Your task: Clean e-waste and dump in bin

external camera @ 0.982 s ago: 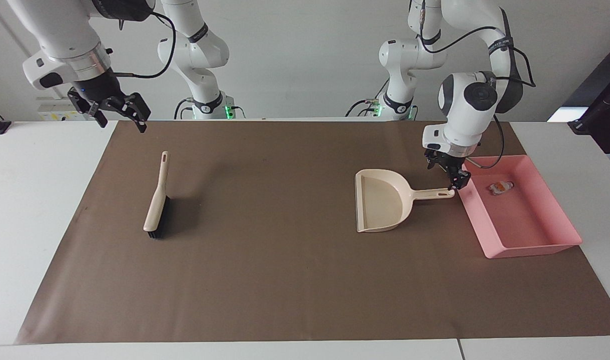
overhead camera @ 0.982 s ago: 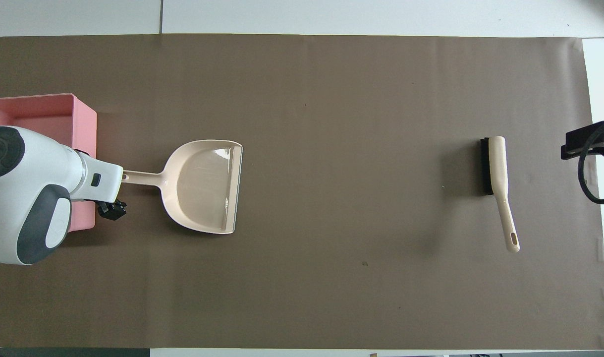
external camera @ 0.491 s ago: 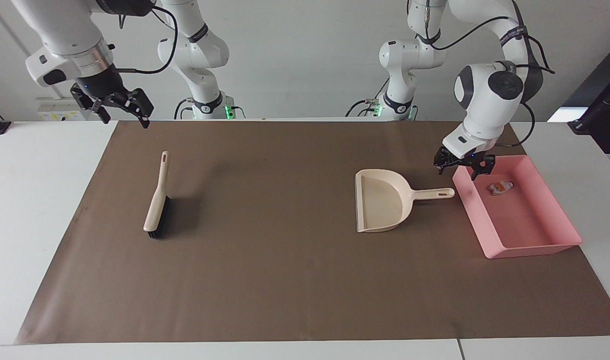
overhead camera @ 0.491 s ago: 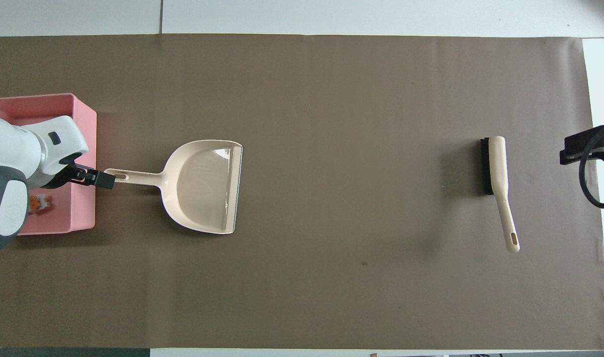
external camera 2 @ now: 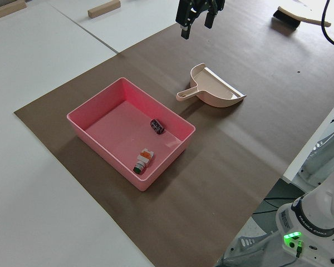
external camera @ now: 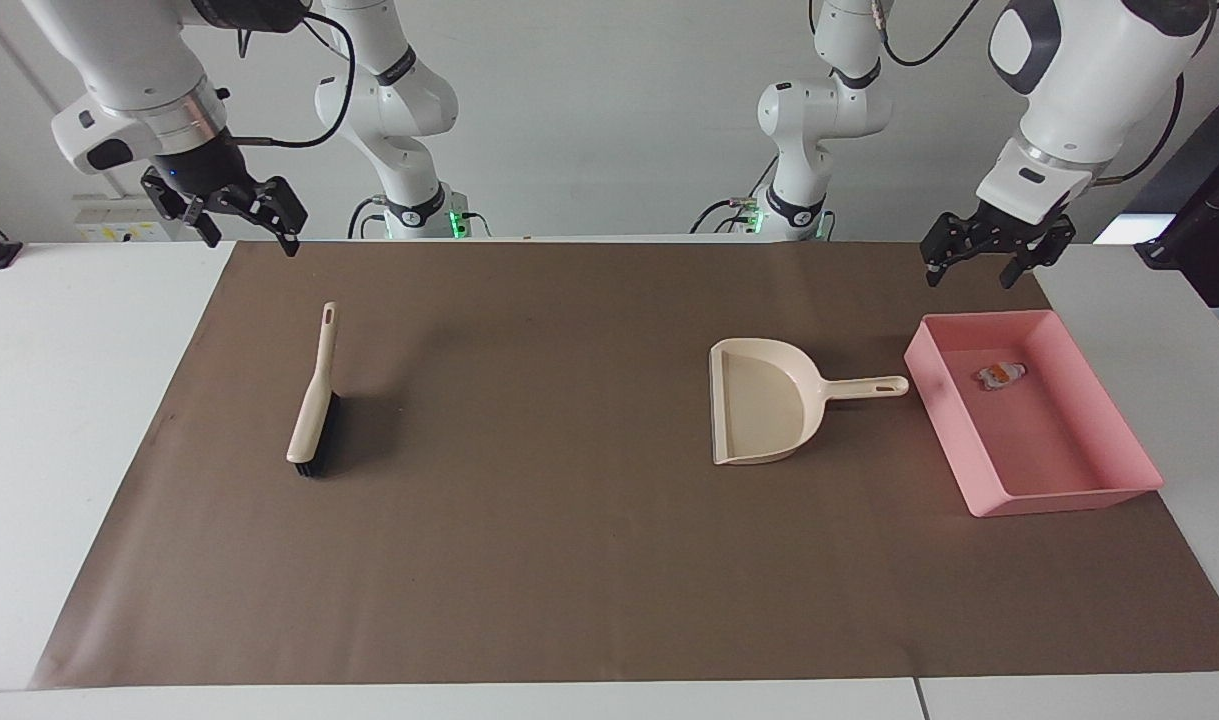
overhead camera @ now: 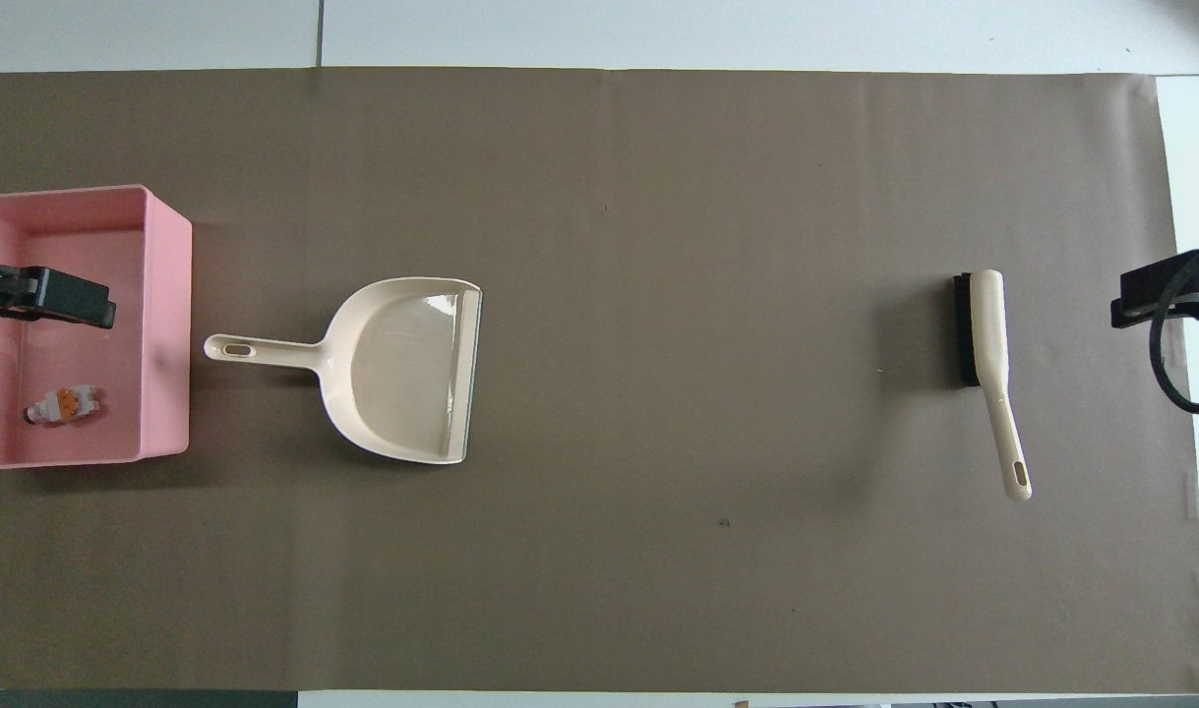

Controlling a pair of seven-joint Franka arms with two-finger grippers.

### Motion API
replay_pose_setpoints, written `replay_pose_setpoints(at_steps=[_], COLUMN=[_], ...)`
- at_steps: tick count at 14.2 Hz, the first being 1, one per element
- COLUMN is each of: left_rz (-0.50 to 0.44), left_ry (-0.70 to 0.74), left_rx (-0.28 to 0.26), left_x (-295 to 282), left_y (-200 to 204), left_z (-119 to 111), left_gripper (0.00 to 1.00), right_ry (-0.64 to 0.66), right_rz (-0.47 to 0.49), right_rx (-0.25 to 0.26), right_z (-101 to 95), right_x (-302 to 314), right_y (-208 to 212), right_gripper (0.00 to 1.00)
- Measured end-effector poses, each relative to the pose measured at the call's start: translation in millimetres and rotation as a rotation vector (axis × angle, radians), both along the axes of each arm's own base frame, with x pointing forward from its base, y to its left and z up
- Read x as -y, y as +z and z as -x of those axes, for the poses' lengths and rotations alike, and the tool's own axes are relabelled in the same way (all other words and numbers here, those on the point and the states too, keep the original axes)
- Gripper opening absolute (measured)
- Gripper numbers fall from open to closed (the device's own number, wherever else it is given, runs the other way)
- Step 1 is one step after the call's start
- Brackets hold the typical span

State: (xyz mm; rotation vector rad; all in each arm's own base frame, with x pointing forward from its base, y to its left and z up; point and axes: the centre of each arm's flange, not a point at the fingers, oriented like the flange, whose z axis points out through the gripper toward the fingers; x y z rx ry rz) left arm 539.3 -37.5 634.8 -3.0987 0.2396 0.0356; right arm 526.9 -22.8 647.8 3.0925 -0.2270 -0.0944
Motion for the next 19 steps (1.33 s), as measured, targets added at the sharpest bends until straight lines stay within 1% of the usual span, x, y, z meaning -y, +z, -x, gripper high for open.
replay_pose_setpoints(at_steps=[2,6,19], left_rz=[0.002,0.002,0.024], left_ry=[-0.002,-0.001,0.004], left_rx=[-0.02,-0.055,-0.067], left_x=[2,4,6], left_y=[13,9,2], left_z=[-6,-8,-7], left_gripper=[0.98,0.98,0.99], right_ry=[0.0,0.0,0.0], right_rz=[0.0,0.0,0.0], right_rx=[0.0,0.0,0.0], right_z=[0.0,0.0,0.1], right_x=[0,0,0], right_y=[0,0,0], right_gripper=[1.0,1.0,1.0])
